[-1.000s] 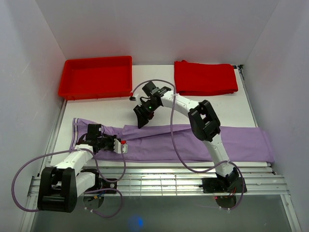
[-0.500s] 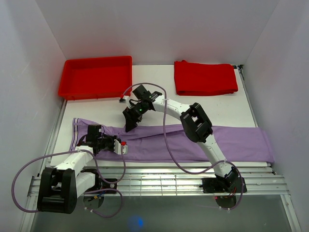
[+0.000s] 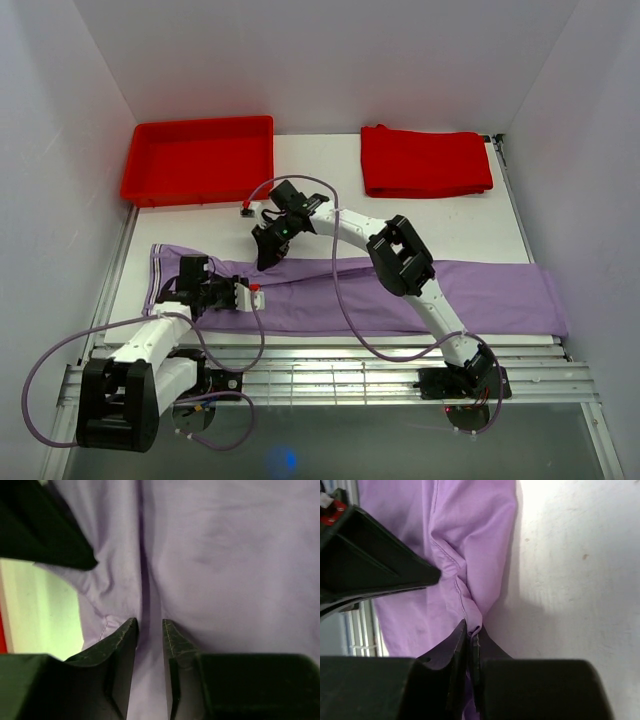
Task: Fold and stack the trousers
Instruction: Fold the trousers
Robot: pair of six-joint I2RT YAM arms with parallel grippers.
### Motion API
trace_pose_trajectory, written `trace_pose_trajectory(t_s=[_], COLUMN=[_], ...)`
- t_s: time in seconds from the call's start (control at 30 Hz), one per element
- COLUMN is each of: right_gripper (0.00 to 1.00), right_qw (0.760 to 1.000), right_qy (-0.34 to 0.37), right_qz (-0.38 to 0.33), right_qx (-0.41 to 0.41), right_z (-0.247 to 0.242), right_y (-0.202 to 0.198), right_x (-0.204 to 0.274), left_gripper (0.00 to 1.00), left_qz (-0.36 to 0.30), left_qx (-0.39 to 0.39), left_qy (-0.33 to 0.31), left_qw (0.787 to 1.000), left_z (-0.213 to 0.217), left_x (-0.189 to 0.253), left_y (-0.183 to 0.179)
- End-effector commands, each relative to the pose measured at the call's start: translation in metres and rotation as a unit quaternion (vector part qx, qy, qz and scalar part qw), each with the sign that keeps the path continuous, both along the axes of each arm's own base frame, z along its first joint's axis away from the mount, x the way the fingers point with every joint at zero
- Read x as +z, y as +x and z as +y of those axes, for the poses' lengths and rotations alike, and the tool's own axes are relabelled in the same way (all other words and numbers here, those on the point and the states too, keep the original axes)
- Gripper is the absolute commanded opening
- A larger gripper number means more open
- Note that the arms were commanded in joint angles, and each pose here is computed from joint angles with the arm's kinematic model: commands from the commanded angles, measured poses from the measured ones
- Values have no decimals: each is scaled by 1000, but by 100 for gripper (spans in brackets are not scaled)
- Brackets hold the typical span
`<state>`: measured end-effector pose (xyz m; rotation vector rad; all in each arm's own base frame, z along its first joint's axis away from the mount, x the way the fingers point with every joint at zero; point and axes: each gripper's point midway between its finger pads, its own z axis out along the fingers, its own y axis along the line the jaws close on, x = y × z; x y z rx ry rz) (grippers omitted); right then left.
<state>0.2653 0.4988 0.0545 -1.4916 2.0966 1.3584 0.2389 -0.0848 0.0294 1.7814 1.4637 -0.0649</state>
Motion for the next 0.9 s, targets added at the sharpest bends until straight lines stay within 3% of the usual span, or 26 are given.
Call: trace_pose_trajectory(t_s=[0.0, 0.2, 0.23, 0.3, 0.37, 0.43, 0.53, 0.73, 0.8, 0.87], right_gripper=[8, 8, 8, 8, 8, 15, 32, 58, 59, 49], right_qw=[989, 975, 975, 971, 971, 974, 980, 986, 985, 984], right_qy=[73, 44, 36, 27, 29, 33, 38, 57, 66, 84], right_qz=[-127, -206, -206, -217, -206, -187, -159, -115, -107, -93], right_qx=[-25, -71, -78, -100, -117, -122, -115, -105, -115, -127], right_z=[14, 9, 7, 5, 2, -1, -2, -2, -4, -4], right_y=[35, 78, 85, 100, 114, 122, 120, 109, 116, 123], right_x=[76, 63, 52, 46, 36, 26, 17, 12, 16, 21], left_gripper=[39, 43, 43, 41, 41, 41, 41, 42, 42, 42], left_qz=[49, 126, 164, 186, 239, 275, 303, 301, 291, 286], left_qx=[100, 253, 300, 341, 401, 450, 477, 462, 456, 449], left_qy=[-63, -142, -154, -162, -168, -169, -180, -172, -178, -188], left_qw=[992, 949, 927, 907, 868, 833, 805, 817, 822, 826], left_z=[2, 37, 48, 64, 89, 112, 136, 148, 148, 145], left_x=[36, 86, 81, 83, 66, 51, 35, 23, 29, 35], left_y=[7, 11, 6, 8, -1, -11, -24, -27, -22, -19])
